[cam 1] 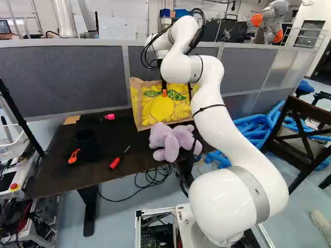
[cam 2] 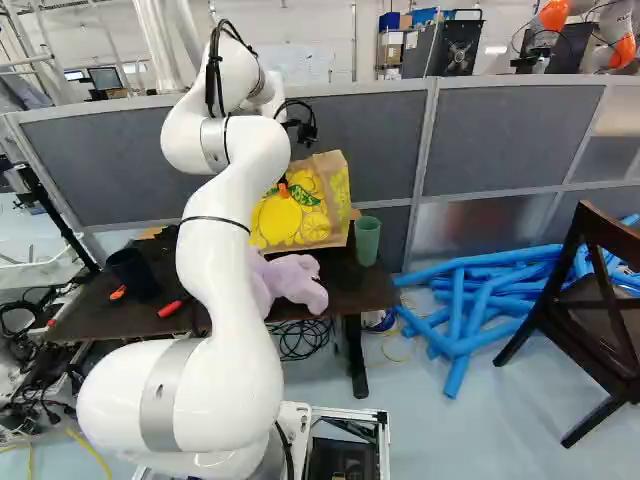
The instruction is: Pick up the bag on the ground and place it on the table
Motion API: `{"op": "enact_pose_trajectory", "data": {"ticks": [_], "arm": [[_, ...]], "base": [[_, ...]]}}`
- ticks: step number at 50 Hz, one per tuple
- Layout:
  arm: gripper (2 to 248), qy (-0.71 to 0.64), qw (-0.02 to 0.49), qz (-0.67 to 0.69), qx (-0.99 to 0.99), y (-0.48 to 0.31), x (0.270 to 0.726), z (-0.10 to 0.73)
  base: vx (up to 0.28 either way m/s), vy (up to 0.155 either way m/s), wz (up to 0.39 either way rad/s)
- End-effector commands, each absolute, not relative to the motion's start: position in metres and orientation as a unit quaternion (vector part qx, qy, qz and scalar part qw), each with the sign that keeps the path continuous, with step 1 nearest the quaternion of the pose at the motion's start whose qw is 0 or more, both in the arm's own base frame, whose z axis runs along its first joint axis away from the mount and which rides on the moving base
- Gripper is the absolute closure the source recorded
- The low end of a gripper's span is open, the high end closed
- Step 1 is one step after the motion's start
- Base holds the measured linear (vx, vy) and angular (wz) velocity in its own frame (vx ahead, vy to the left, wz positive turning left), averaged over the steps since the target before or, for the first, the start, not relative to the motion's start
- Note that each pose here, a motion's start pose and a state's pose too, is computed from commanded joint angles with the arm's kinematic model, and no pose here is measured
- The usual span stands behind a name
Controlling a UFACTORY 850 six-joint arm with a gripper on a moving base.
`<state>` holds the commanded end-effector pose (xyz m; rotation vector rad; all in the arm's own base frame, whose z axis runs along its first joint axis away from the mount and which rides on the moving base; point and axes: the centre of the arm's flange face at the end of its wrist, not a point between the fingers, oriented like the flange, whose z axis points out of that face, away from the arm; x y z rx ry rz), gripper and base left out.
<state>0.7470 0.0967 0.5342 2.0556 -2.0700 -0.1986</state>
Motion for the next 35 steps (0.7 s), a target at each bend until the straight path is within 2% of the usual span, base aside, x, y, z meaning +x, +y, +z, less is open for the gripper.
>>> {"op": "enact_pose_trajectory", "data": {"ticks": [35], "arm": [[228, -0.707, 0.071, -0.039, 0.703, 0.0978, 0.7551, 0.5324]], "base": [[0.000, 0.000, 0.000]]}}
